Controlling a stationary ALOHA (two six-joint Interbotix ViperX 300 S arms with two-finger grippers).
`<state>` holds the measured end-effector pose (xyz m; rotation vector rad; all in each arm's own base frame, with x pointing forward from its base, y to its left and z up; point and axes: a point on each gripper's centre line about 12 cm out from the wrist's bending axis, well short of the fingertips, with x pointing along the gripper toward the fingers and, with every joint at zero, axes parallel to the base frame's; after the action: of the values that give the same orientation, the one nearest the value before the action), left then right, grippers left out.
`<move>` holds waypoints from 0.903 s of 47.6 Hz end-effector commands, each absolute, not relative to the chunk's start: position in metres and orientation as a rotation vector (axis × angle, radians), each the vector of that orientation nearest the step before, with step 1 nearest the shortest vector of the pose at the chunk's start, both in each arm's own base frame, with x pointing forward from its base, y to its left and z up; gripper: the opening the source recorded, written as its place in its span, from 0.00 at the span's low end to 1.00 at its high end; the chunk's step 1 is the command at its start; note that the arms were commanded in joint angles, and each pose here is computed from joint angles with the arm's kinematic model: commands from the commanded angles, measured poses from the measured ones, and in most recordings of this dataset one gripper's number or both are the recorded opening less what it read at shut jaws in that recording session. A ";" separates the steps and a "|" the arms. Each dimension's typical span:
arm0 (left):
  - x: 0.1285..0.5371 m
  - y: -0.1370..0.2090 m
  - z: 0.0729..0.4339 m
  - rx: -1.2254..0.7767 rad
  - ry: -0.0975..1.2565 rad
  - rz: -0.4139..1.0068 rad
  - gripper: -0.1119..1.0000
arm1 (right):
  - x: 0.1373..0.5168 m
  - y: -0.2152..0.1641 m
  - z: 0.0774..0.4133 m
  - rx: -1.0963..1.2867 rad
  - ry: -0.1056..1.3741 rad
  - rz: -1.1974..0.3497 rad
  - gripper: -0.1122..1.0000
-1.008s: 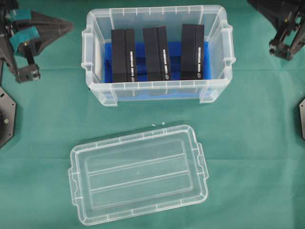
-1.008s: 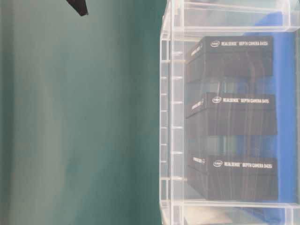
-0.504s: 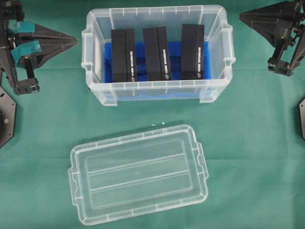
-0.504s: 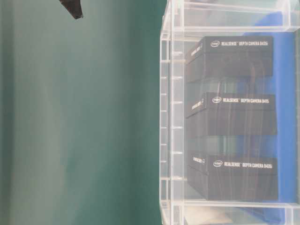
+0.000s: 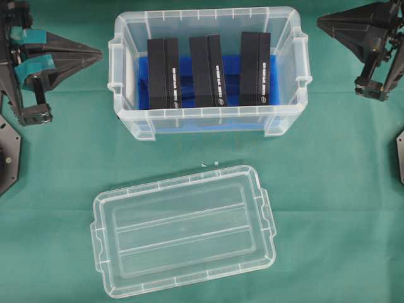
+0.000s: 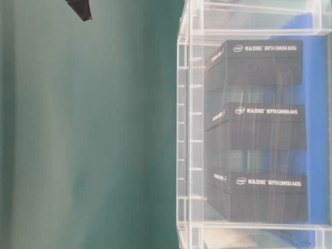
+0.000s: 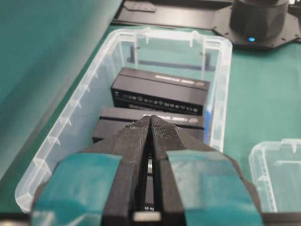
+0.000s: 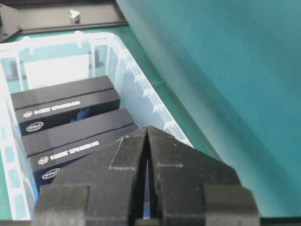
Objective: Clamp the lid of the box with both arms, then lift and open it.
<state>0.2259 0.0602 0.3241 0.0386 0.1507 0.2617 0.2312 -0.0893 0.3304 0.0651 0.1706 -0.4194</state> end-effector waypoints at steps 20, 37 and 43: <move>0.227 0.060 0.329 0.037 0.135 0.259 0.11 | 0.233 -0.085 0.336 0.060 0.156 -0.400 0.10; 0.227 0.060 0.329 0.037 0.135 0.259 0.11 | 0.234 -0.084 0.336 0.060 0.156 -0.394 0.10; 0.227 0.060 0.329 0.037 0.135 0.259 0.11 | 0.234 -0.083 0.336 0.060 0.156 -0.391 0.10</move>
<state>0.2259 0.0602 0.3241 0.0386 0.1507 0.2617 0.2331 -0.0843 0.3304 0.0632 0.1713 -0.3979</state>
